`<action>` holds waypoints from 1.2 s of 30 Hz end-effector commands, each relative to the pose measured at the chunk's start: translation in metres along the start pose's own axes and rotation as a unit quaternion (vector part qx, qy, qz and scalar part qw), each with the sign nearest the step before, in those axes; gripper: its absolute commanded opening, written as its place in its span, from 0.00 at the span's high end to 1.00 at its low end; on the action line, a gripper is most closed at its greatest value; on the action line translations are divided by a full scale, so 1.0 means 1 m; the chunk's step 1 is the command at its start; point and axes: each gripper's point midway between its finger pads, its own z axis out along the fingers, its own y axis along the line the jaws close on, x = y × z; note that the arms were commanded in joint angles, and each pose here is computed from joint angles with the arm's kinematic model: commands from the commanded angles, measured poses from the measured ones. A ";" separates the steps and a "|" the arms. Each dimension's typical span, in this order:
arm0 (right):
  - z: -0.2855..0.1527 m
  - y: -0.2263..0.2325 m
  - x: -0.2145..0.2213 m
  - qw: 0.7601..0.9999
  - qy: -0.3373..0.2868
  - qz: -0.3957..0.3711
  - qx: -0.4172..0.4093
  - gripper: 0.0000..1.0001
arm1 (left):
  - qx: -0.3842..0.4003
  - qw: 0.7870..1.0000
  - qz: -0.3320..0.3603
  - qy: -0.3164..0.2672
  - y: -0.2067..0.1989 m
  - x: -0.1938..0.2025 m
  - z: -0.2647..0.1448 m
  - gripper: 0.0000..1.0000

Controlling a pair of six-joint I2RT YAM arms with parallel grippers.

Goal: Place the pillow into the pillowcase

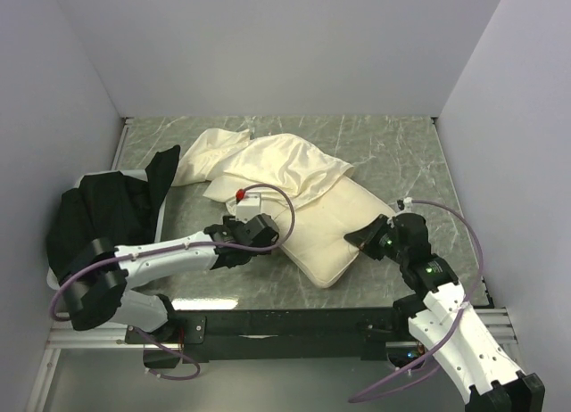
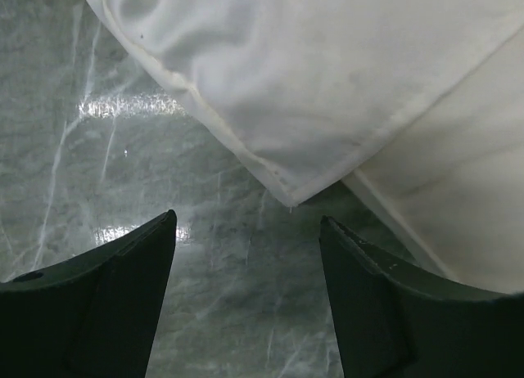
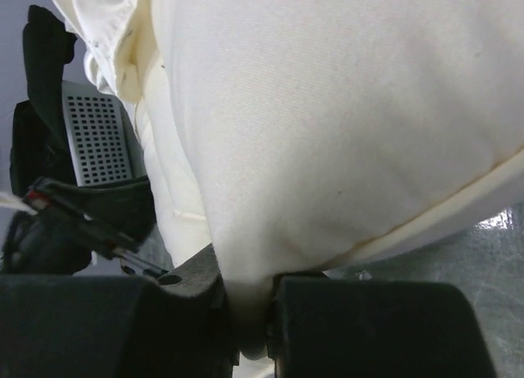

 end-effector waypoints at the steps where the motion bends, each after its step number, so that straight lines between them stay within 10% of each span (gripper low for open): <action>1: -0.016 0.050 -0.030 0.996 -0.048 -0.022 -0.070 1.00 | -0.004 0.998 -0.044 -0.039 -0.019 -0.018 0.013 0.22; 7: -0.020 0.056 -0.033 0.996 -0.049 -0.018 -0.076 1.00 | -0.026 0.996 -0.052 -0.069 -0.024 -0.030 0.028 0.32; 12: -0.024 0.068 -0.036 0.994 -0.050 -0.009 -0.094 1.00 | -0.007 0.998 -0.018 -0.060 -0.038 -0.035 0.027 0.99; 17: -0.028 0.082 -0.052 0.992 -0.080 -0.015 -0.101 1.00 | 0.189 0.976 0.079 -0.077 -0.139 -0.070 -0.050 0.99; 23: -0.020 0.079 -0.058 0.989 -0.123 -0.018 -0.080 1.00 | 0.440 0.876 0.194 -0.036 -0.248 -0.043 -0.169 0.99; 27: -0.001 0.052 -0.055 0.990 -0.134 -0.026 -0.033 1.00 | 0.521 0.829 0.200 -0.023 -0.251 -0.013 -0.201 0.99; 31: 0.012 0.026 -0.054 0.989 -0.145 -0.037 0.003 1.00 | 0.510 0.846 0.156 -0.008 -0.213 -0.001 -0.198 0.99; 33: 0.019 0.020 -0.044 0.991 -0.127 -0.039 0.001 1.00 | 0.443 0.887 0.128 -0.017 -0.188 -0.009 -0.174 0.98; 35: 0.026 0.014 -0.034 0.993 -0.110 -0.038 -0.004 1.00 | 0.344 0.934 0.094 -0.010 -0.156 -0.010 -0.146 0.74; 36: 0.029 0.010 -0.028 0.994 -0.099 -0.039 -0.003 1.00 | 0.321 0.943 0.080 -0.012 -0.148 -0.016 -0.145 0.44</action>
